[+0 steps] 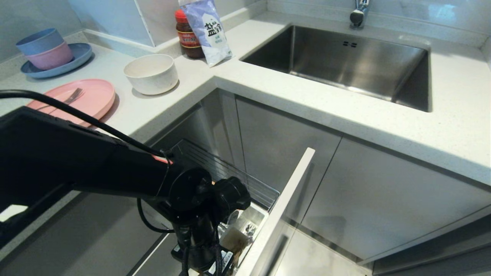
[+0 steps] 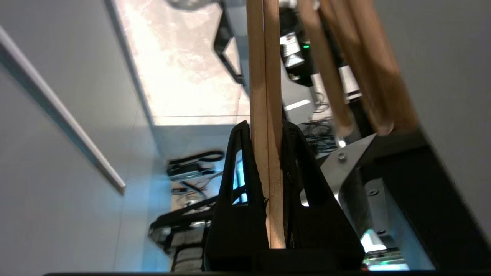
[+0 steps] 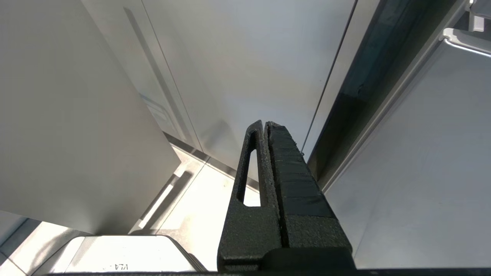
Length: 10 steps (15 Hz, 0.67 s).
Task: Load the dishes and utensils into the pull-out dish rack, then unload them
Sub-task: Pick up the chopsticks and place it in the cupboard
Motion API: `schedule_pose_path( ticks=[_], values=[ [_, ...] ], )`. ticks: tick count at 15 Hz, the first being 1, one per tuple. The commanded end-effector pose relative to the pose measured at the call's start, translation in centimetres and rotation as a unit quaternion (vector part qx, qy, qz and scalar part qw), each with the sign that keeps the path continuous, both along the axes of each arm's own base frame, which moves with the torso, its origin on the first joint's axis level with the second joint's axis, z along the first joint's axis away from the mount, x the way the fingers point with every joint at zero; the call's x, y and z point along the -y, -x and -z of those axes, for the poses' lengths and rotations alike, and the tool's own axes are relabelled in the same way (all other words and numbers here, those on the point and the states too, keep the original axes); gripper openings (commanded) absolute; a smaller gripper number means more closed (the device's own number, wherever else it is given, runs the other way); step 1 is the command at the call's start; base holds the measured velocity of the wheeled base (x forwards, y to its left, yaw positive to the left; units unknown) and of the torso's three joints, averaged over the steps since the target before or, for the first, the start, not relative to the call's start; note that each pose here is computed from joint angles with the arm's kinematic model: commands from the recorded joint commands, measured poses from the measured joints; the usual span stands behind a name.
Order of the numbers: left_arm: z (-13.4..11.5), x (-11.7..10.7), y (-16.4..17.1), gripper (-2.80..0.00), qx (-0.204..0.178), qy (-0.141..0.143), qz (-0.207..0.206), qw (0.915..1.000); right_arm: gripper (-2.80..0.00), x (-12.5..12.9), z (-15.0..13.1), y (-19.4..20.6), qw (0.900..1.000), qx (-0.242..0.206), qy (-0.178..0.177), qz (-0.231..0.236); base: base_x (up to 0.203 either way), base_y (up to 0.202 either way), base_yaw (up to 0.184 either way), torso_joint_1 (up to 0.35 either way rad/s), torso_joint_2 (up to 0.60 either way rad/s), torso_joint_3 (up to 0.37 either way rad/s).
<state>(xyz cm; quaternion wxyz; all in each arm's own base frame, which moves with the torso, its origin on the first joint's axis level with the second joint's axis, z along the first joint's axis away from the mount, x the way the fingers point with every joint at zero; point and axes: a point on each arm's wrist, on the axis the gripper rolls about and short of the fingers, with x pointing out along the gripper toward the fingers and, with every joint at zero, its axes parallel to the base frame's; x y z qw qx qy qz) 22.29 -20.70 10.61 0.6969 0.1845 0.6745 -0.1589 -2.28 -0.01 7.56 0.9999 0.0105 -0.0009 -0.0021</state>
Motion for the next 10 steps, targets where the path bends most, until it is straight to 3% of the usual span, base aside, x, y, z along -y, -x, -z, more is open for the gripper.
schedule_pose_path(
  ticks=[1,5,10],
  values=[
    [0.5,0.0,-0.5,-2.8,-0.019,0.016,-0.001,0.9997,-2.8,0.0,0.0,0.0,1.0,0.001,0.0,0.0,0.0,0.0,0.0,0.0,0.0,0.0],
    [0.6,-0.5,-1.5,-2.8,-0.024,0.039,-0.01,0.9989,-2.8,0.0,0.0,0.0,1.0,0.001,0.0,0.0,0.0,0.0,0.0,0.0,0.0,0.0],
    [1.7,-0.9,-2.7,-2.8,-0.033,0.032,-0.025,0.9986,-2.8,0.0,0.0,0.0,1.0,0.001,0.0,0.0,0.0,0.0,0.0,0.0,0.0,0.0]
  ],
)
